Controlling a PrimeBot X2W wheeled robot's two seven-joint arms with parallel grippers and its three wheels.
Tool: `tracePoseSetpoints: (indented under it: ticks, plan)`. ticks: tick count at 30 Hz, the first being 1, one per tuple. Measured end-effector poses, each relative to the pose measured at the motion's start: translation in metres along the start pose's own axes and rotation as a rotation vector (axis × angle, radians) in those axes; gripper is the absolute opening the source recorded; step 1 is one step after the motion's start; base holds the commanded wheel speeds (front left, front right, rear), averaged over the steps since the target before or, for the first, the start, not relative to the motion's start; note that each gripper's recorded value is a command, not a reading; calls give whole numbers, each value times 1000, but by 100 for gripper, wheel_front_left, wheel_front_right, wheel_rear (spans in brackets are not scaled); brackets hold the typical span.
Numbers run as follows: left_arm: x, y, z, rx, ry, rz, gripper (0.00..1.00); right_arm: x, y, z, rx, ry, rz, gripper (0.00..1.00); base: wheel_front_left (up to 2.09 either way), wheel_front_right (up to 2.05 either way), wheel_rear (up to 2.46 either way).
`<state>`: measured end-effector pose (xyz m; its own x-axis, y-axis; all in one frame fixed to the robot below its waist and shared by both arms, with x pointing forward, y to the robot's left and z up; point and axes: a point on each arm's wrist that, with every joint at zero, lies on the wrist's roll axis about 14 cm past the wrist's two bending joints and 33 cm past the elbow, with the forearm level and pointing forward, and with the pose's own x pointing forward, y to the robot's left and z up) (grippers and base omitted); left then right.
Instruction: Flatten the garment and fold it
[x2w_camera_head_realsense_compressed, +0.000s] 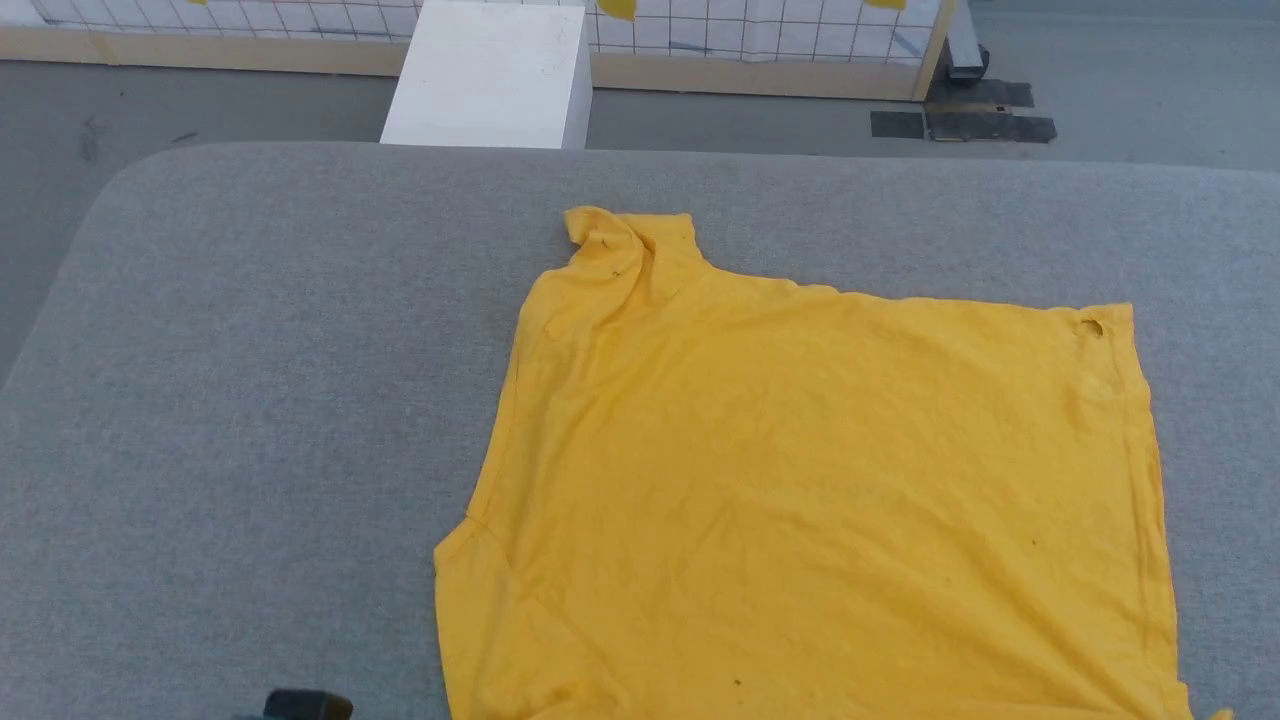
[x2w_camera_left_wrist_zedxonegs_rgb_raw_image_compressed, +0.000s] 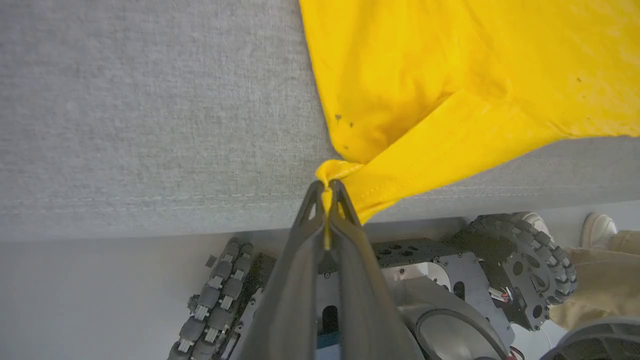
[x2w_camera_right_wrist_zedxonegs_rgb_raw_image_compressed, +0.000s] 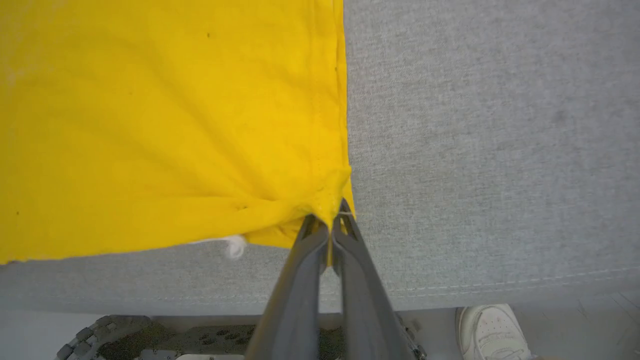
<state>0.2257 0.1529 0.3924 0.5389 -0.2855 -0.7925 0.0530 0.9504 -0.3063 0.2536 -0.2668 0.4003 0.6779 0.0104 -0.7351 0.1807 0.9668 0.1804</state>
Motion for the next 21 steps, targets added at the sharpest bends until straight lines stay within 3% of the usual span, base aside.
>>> tracePoseSetpoints:
  ticks: [14,21]
  plan:
    - [11,-32,147,317,-412,-74,0,24,18,103,-133,-261,23,0,0,0,0]
    - [37,-32,197,350,-525,-67,0,49,17,134,-179,-302,10,0,0,0,0]
